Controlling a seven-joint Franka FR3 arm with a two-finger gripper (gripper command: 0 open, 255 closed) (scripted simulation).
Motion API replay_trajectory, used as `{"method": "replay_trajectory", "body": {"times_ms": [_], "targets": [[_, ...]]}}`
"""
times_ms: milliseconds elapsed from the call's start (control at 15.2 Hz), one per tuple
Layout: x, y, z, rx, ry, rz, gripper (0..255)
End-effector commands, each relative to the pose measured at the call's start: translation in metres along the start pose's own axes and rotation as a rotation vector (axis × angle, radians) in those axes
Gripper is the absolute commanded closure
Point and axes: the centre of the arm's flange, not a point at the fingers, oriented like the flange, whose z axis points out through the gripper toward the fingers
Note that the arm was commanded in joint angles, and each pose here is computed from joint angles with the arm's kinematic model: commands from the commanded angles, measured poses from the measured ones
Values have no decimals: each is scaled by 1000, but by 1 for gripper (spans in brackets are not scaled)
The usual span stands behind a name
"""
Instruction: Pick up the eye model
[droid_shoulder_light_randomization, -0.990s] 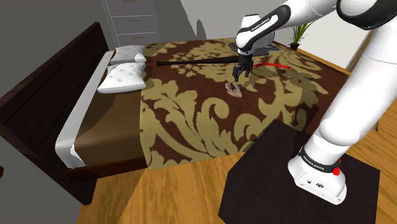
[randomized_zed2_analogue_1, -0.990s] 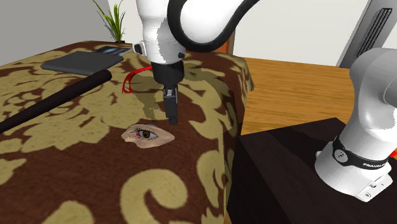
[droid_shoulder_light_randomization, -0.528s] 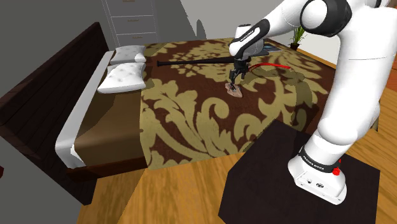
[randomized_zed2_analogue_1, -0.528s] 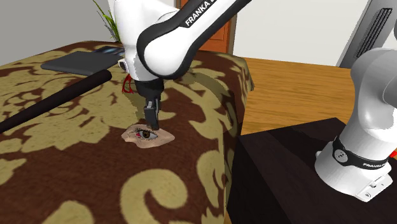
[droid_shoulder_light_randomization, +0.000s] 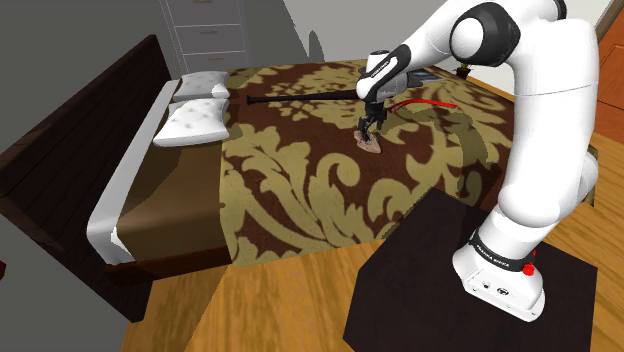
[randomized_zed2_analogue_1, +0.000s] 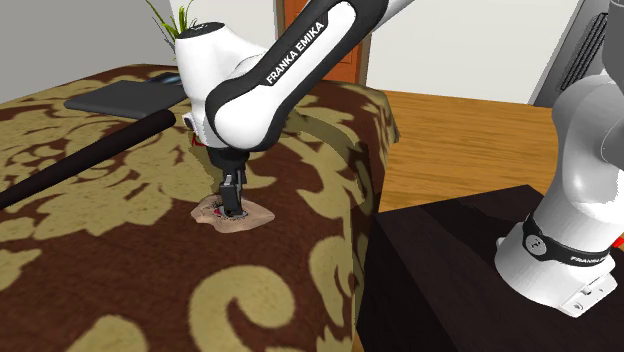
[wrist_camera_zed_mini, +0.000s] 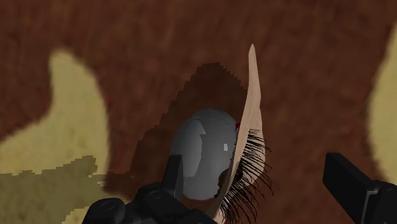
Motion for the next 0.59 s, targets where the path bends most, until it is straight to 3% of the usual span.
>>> {"method": "replay_trajectory", "body": {"times_ms": [0, 132, 198, 528], "targets": [[-1, 0, 11, 0, 0, 0, 0], [-1, 0, 14, 0, 0, 0, 0], [-1, 0, 14, 0, 1, 0, 255], [0, 0, 14, 0, 1, 0, 255]]}}
